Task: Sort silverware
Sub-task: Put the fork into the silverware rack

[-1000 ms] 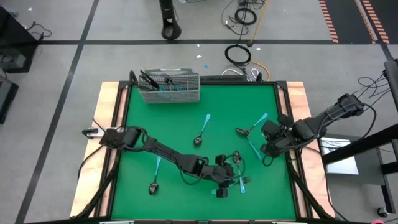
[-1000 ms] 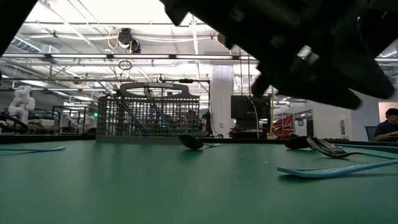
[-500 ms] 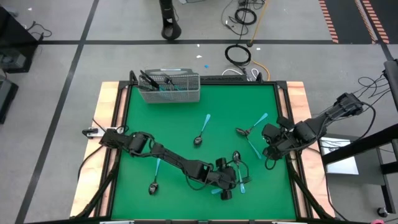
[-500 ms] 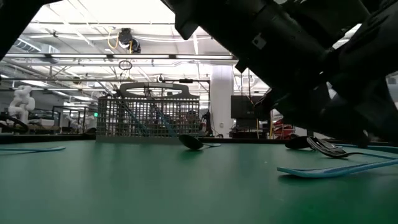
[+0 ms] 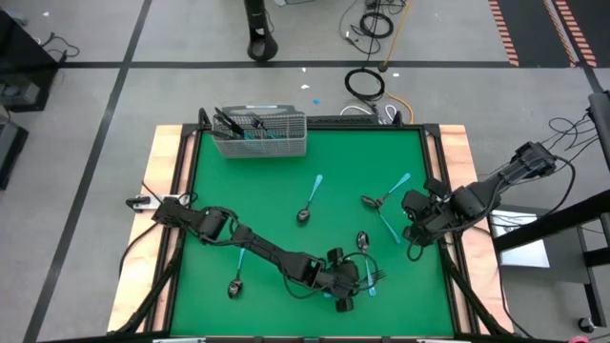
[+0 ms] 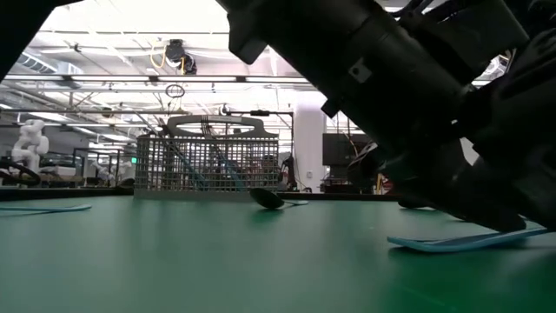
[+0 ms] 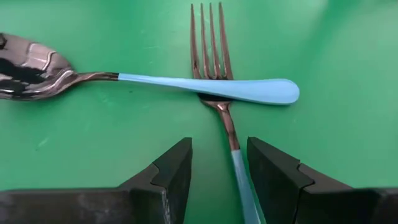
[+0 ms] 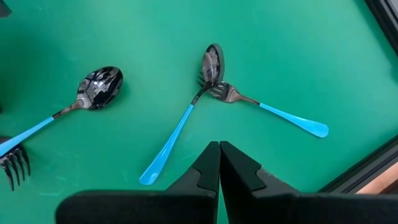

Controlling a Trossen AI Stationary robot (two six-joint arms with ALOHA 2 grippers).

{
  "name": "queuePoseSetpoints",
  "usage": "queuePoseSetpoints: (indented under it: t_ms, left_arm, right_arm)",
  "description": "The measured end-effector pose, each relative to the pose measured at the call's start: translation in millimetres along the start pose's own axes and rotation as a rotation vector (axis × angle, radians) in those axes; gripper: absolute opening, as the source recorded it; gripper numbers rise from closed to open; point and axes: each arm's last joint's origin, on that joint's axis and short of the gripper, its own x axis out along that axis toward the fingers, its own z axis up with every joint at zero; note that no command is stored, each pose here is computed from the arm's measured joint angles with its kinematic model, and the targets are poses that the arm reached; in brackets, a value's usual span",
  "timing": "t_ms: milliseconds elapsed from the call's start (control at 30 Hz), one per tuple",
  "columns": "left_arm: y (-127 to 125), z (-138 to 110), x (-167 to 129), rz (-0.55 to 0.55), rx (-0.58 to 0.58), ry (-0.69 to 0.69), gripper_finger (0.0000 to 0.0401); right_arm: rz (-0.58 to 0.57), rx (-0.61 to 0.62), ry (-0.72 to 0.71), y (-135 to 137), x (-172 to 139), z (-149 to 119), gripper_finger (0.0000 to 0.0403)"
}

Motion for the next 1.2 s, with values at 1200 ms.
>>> queuePoseSetpoints:
  t_ms: [1200]
  left_arm:
    - [37, 70, -82, 0.023, 0.324, 0.618, 0.0008]
  right_arm:
    - [0.031, 0.032, -0.011, 3, 0, 2, 0.0]
